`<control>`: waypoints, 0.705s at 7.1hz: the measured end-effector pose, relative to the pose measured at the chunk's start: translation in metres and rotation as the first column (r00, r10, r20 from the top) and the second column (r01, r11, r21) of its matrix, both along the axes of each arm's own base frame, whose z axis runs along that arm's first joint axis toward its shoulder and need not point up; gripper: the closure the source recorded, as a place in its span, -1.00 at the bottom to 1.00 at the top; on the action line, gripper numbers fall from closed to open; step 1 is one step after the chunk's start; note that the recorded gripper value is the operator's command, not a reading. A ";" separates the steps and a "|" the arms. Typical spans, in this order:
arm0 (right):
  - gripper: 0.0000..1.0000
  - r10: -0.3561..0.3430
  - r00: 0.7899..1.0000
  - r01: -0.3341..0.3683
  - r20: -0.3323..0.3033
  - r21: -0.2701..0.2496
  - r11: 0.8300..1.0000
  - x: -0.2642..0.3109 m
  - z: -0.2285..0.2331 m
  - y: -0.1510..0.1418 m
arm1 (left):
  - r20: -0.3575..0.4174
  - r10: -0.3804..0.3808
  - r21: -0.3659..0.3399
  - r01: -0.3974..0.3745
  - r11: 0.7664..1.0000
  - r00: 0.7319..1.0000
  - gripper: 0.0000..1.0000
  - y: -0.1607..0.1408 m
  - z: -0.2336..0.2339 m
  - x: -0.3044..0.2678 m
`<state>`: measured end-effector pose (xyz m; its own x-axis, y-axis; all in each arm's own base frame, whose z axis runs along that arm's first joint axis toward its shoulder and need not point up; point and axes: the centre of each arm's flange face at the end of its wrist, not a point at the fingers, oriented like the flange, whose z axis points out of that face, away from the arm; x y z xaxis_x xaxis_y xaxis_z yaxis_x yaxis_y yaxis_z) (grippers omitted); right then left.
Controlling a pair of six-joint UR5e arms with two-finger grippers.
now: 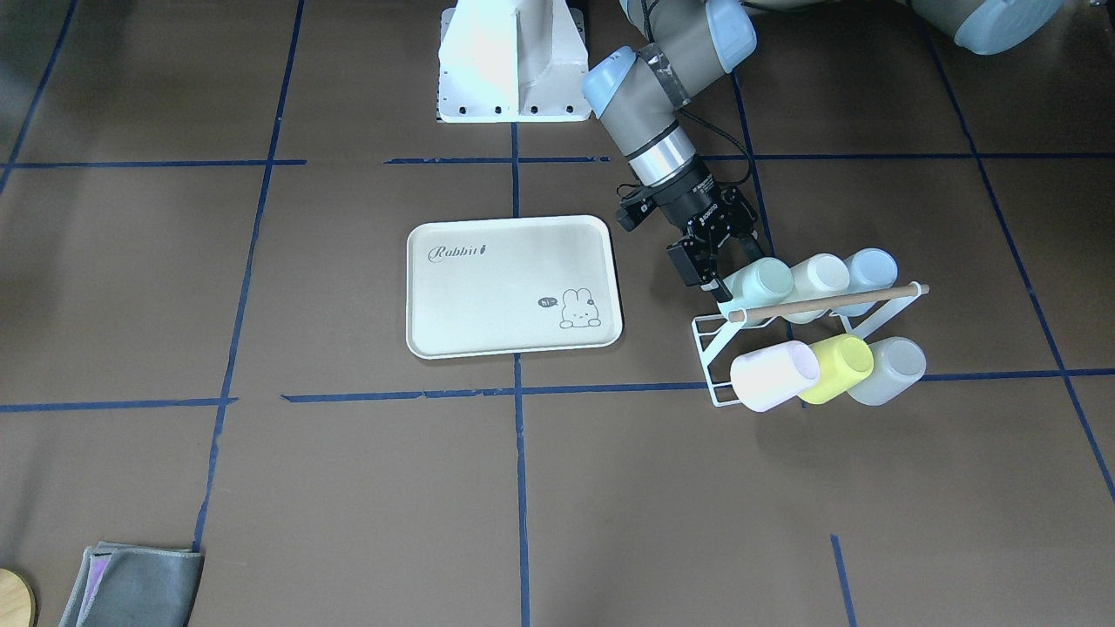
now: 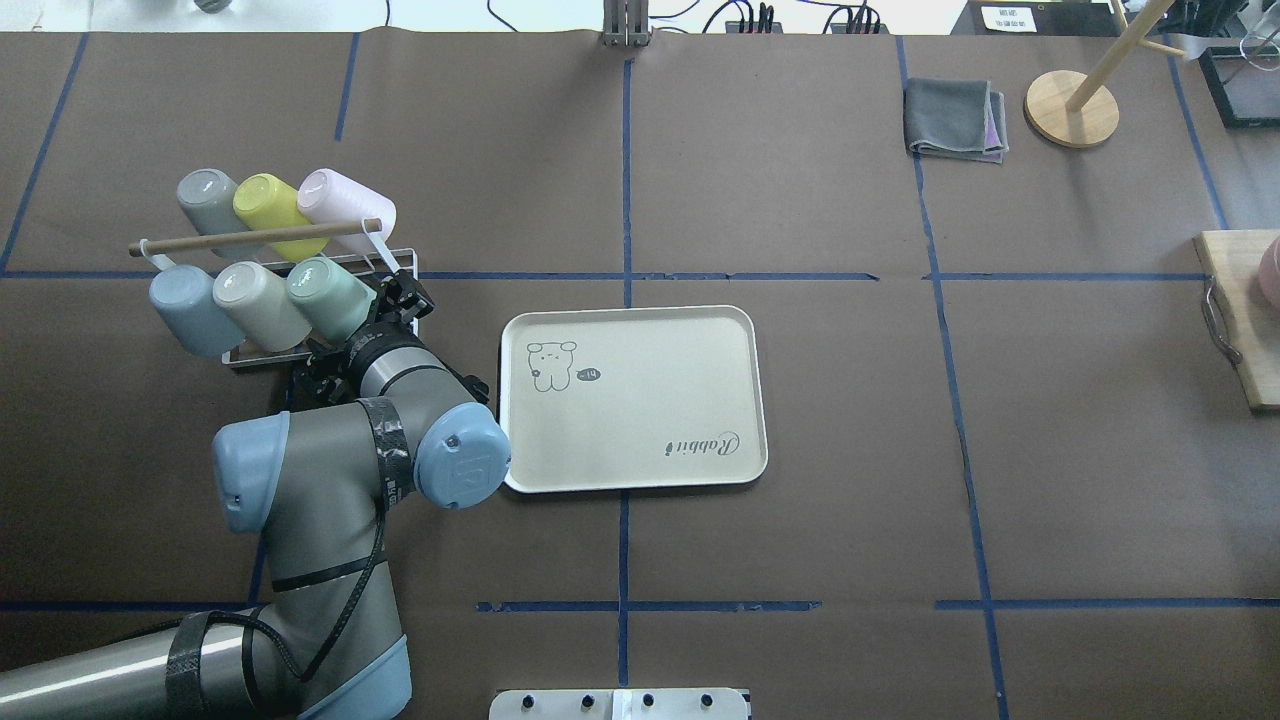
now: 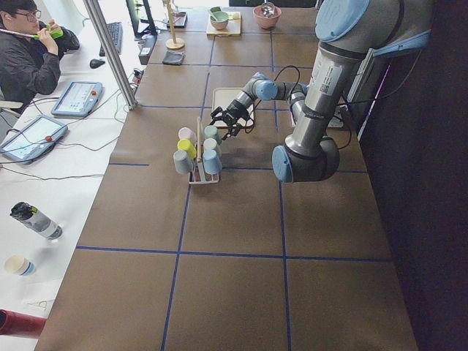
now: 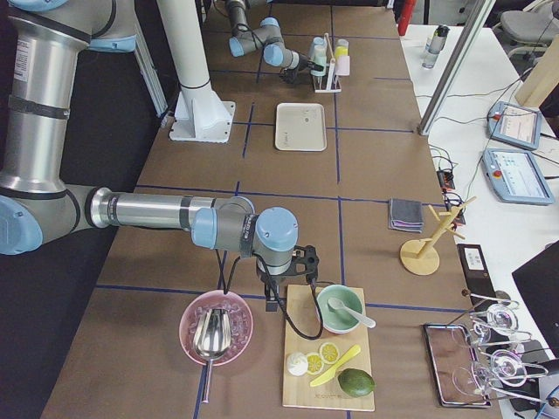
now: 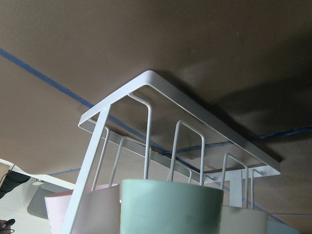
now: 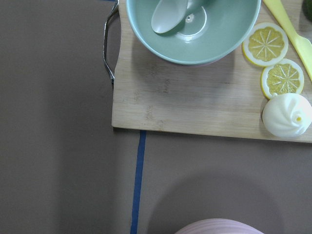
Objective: Pick up and place green cup on tray
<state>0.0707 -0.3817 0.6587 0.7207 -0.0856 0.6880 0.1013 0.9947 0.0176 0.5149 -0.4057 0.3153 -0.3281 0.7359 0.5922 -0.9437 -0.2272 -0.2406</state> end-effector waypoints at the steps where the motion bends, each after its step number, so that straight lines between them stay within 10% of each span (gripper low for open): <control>1: -1.00 0.000 1.000 0.000 0.000 0.000 1.000 0.000 0.000 0.000 | 0.000 -0.003 0.005 0.003 1.000 1.000 -1.00 -0.004 0.007 0.005; 5: -1.00 -0.001 1.000 0.001 0.002 -0.002 1.000 0.000 0.001 0.003 | -0.008 -0.016 0.020 0.016 1.000 1.000 -1.00 -0.019 0.024 0.014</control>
<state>0.0705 -0.3790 0.6598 0.7192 -0.0848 0.6896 0.1020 0.9947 0.0158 0.5285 -0.4242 0.3393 -0.3120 0.7288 0.6095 -0.9489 -0.2074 -0.2377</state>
